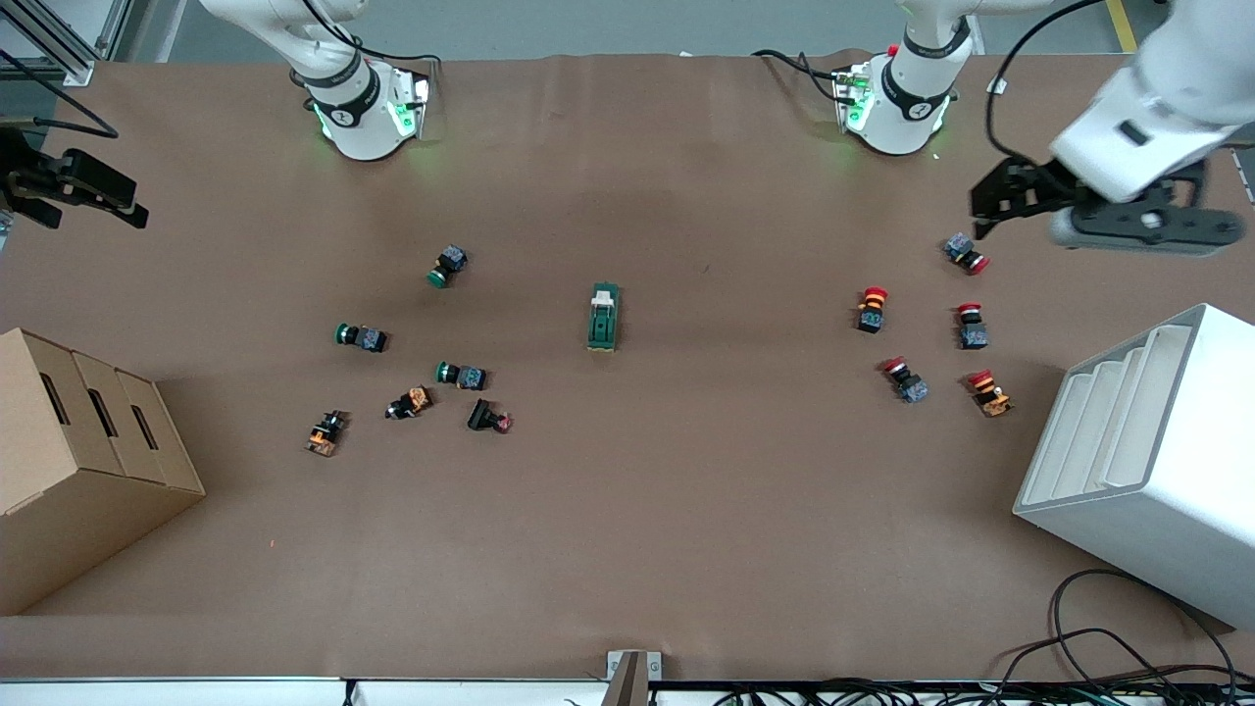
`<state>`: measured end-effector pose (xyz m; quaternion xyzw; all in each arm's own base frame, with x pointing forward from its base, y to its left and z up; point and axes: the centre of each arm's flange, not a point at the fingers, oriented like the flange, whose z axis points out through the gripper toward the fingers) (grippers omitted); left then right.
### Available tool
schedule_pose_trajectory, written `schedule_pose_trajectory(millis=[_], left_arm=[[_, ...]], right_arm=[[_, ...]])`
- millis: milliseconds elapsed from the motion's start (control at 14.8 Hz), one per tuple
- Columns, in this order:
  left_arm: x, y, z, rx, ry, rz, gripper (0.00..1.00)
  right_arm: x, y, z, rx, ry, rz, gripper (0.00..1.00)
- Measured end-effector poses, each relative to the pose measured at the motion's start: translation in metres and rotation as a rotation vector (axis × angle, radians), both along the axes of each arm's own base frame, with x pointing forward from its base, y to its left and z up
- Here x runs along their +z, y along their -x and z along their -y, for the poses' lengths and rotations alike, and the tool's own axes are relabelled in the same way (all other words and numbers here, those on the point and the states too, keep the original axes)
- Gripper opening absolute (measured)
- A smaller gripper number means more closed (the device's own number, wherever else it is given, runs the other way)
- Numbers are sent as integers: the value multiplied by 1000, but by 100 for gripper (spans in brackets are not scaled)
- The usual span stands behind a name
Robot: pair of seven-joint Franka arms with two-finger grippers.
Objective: Close load switch with both arms
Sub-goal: 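Move the left gripper over the teal load switch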
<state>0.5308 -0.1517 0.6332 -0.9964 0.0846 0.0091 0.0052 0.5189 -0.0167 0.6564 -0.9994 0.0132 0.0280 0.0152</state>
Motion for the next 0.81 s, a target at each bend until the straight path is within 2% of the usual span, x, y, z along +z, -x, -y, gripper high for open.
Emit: schedule_pose_trajectory(millis=[135, 271, 473, 812], left_arm=[[-21, 2, 45, 0, -9, -29, 100], [-52, 8, 102, 52, -55, -45, 100], [-104, 29, 195, 139, -113, -22, 100], [-186, 75, 317, 345, -97, 38, 100]], right_arm=[[0, 0, 0, 0, 0, 1, 100], [0, 0, 0, 1, 0, 3, 100], [0, 0, 0, 0, 0, 3, 100], [3, 0, 1, -1, 1, 7, 100]])
